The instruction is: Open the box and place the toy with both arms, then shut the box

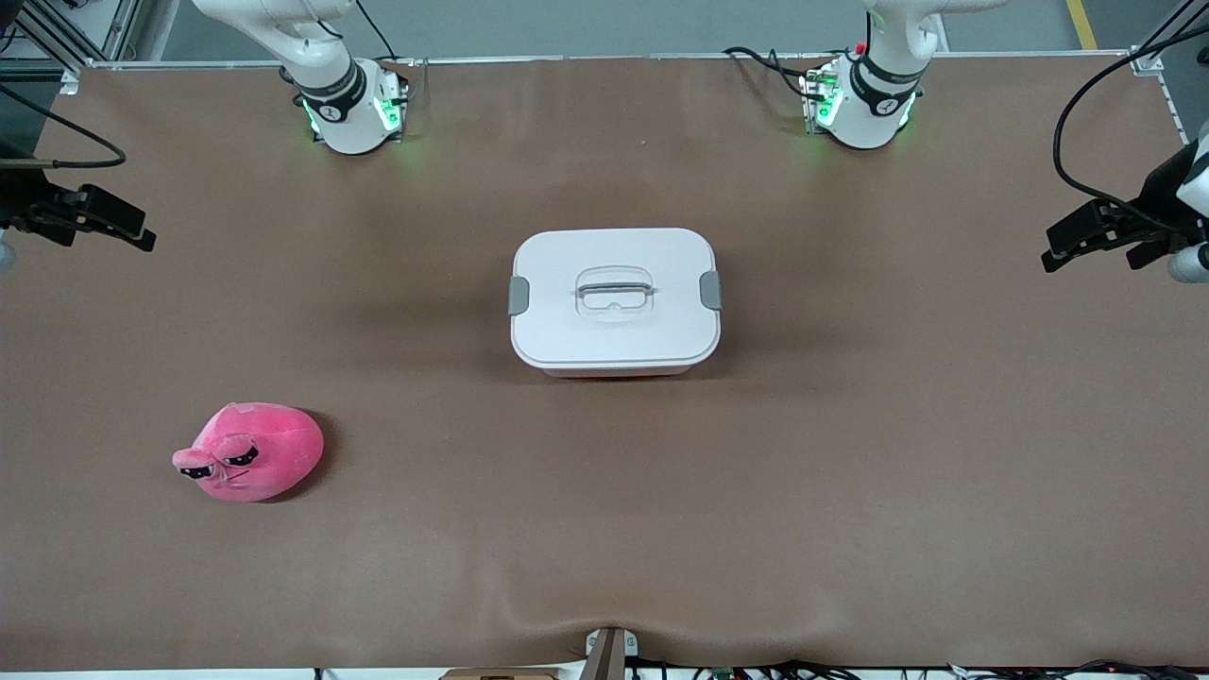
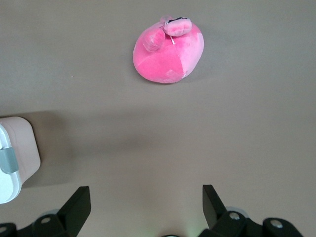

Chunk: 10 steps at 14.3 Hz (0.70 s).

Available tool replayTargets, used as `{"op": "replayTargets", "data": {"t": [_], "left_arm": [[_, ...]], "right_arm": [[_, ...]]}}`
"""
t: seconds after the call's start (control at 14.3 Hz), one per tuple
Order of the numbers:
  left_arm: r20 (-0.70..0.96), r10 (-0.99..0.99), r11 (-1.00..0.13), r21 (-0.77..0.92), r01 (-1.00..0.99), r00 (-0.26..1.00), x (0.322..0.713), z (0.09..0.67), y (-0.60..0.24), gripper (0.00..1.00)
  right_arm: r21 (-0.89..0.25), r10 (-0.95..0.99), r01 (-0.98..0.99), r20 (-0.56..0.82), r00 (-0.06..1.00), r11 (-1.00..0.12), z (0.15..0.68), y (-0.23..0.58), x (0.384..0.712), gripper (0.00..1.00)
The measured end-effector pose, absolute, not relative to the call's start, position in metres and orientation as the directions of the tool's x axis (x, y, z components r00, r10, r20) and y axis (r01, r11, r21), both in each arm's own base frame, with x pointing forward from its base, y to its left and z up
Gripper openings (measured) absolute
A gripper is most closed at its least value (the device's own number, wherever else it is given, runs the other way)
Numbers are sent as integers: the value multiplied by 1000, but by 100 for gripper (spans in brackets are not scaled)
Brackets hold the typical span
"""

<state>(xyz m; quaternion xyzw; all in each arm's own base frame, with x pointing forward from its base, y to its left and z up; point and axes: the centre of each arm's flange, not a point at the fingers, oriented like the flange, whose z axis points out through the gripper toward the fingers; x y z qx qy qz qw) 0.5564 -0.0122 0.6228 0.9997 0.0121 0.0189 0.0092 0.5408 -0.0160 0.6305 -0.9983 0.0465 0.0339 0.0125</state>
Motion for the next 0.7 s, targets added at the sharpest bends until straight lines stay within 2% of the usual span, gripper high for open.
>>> {"op": "replayTargets", "data": {"t": [0.7], "left_arm": [[49,27,-999,19,26,998,557,628,-11,100]], "right_arm": [[-23,-89,-91,-69,994,-996,630,-14,541,100]]}}
